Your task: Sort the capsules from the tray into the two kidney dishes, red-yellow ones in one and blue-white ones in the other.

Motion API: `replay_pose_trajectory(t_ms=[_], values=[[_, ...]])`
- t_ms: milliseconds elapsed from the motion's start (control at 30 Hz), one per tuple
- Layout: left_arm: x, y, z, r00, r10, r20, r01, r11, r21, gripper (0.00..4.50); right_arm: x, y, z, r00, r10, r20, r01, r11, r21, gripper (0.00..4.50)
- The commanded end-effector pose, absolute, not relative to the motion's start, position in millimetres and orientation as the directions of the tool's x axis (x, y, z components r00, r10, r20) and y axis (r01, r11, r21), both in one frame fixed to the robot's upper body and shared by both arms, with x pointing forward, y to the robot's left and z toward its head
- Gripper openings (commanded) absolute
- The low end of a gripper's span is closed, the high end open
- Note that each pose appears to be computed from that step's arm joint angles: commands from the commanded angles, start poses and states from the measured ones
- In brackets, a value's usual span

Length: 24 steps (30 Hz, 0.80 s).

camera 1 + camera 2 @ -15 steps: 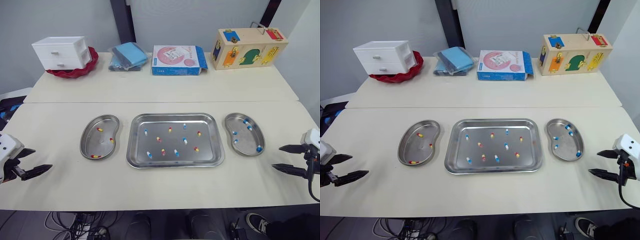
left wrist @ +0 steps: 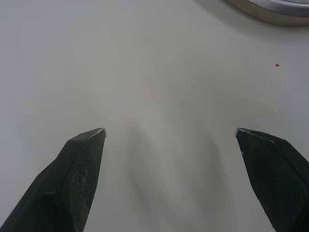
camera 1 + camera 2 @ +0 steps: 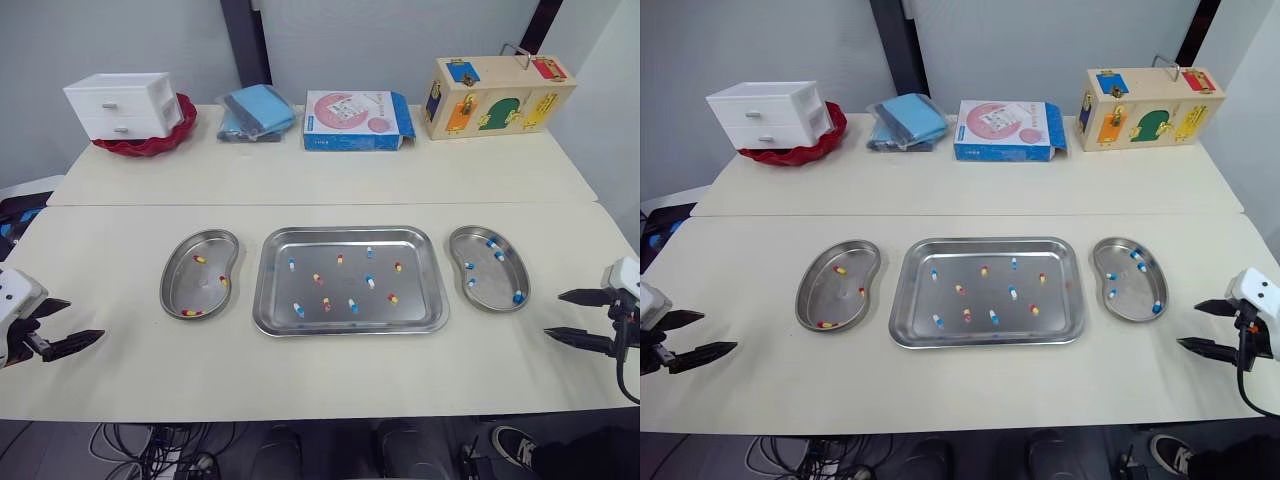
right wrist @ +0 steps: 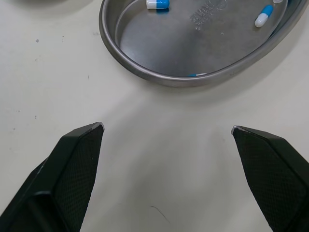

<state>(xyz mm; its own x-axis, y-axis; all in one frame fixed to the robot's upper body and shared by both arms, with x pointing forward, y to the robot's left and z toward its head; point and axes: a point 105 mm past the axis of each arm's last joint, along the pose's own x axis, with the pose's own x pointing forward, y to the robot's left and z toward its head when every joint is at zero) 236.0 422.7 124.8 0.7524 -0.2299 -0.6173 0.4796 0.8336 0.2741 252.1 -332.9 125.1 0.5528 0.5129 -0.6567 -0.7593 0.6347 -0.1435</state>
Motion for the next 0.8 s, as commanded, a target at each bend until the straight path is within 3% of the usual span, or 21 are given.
replay_pose_trajectory(t_ms=[33,567,800], values=[[239.0,423.2,135.0,0.777,-0.225,-0.589,0.468,0.831,0.301,4.46,255.1,-334.9,133.6,0.575,0.504,-0.644,-0.754,0.632,-0.178,4.50],[237.5,416.7,134.4,0.766,-0.258,-0.589,0.494,0.822,0.283,4.46,252.6,-337.8,131.8,0.573,0.500,-0.650,-0.750,0.639,-0.170,4.50],[203.3,363.3,128.9,0.646,-0.528,-0.552,0.684,0.720,0.112,4.46,251.3,-344.6,135.6,0.566,0.487,-0.665,-0.752,0.636,-0.174,4.50]])
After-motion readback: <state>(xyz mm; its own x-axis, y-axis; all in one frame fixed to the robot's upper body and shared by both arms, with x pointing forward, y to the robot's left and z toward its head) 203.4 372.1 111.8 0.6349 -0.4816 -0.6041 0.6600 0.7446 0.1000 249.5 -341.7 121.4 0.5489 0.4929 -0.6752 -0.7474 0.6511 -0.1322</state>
